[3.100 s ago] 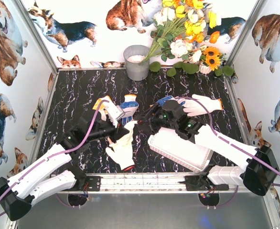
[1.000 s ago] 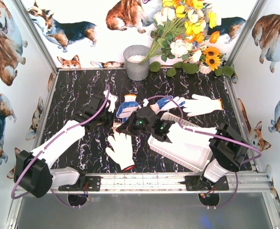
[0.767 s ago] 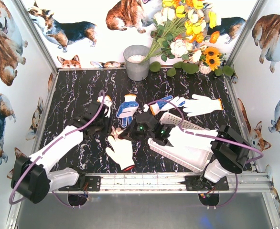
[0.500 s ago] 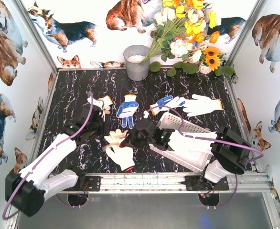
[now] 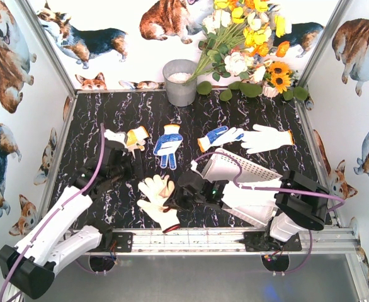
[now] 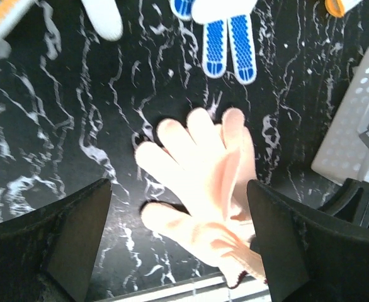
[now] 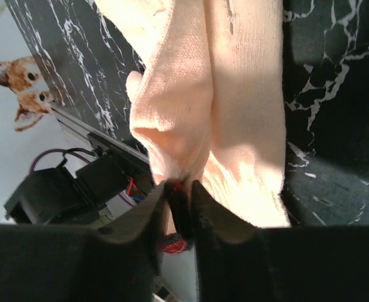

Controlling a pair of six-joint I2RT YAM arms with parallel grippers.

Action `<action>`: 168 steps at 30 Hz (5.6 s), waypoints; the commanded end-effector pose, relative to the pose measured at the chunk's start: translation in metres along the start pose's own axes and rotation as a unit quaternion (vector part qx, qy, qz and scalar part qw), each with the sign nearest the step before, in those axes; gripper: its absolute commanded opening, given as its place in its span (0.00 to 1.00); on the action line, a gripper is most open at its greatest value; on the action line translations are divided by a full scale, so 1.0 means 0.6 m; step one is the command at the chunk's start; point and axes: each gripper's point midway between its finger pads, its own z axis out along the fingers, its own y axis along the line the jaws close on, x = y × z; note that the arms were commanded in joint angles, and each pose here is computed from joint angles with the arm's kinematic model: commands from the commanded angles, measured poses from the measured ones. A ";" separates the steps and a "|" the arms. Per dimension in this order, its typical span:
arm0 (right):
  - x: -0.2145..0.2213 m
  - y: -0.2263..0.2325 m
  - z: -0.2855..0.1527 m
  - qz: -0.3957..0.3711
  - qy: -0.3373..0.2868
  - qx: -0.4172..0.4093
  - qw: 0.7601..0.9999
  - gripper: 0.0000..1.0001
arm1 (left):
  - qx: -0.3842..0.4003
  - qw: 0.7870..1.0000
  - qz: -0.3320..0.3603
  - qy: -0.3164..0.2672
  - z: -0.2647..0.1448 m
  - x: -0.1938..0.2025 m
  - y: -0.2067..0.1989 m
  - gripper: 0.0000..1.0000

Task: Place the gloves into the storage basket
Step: Pair the glove with the glove.

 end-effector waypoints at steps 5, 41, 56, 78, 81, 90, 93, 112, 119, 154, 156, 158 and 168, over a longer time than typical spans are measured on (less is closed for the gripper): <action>0.016 0.019 -0.033 -0.056 -0.008 -0.007 0.998 0.51 | 0.066 0.988 -0.132 0.052 0.012 0.093 -0.022 0.83; -0.016 -0.005 -0.043 -0.243 0.047 0.038 0.968 0.45 | 0.193 0.927 -0.246 0.208 0.007 0.246 -0.078 0.47; 0.011 -0.024 -0.009 -0.202 0.088 0.039 0.975 0.28 | 0.177 0.926 -0.247 0.222 0.025 0.283 -0.064 0.42; 0.051 0.009 -0.033 -0.127 0.118 0.021 0.985 0.04 | 0.141 0.934 -0.240 0.222 0.052 0.315 -0.035 0.45; 0.058 0.012 -0.038 -0.117 0.119 0.022 0.986 0.03 | 0.140 0.935 -0.241 0.218 0.053 0.313 -0.035 0.45; 0.076 -0.001 -0.038 -0.104 0.113 0.037 0.987 0.03 | 0.137 0.935 -0.241 0.222 0.052 0.317 -0.032 0.45; 0.078 -0.025 -0.032 -0.096 0.111 0.053 0.988 0.03 | 0.136 0.936 -0.241 0.218 0.050 0.314 -0.032 0.45; 0.092 -0.017 -0.008 -0.079 0.115 0.035 0.990 0.01 | 0.147 0.936 -0.238 0.213 0.043 0.302 -0.041 0.45; 0.087 -0.019 0.000 -0.069 0.098 0.035 0.992 0.00 | 0.147 0.936 -0.237 0.216 0.042 0.304 -0.042 0.45; 0.061 -0.024 -0.089 -0.116 0.061 0.063 0.989 0.53 | 0.196 0.927 -0.172 0.271 -0.051 0.264 -0.085 0.80; 0.065 -0.030 -0.085 -0.110 0.067 0.064 0.990 0.46 | 0.209 0.919 -0.190 0.273 -0.049 0.272 -0.089 0.71; 0.070 -0.034 -0.081 -0.105 0.070 0.063 0.990 0.42 | 0.217 0.916 -0.201 0.269 -0.048 0.274 -0.092 0.64; 0.078 -0.029 -0.062 -0.121 0.081 0.054 0.988 0.34 | 0.192 0.917 -0.211 0.280 -0.028 0.310 -0.068 0.57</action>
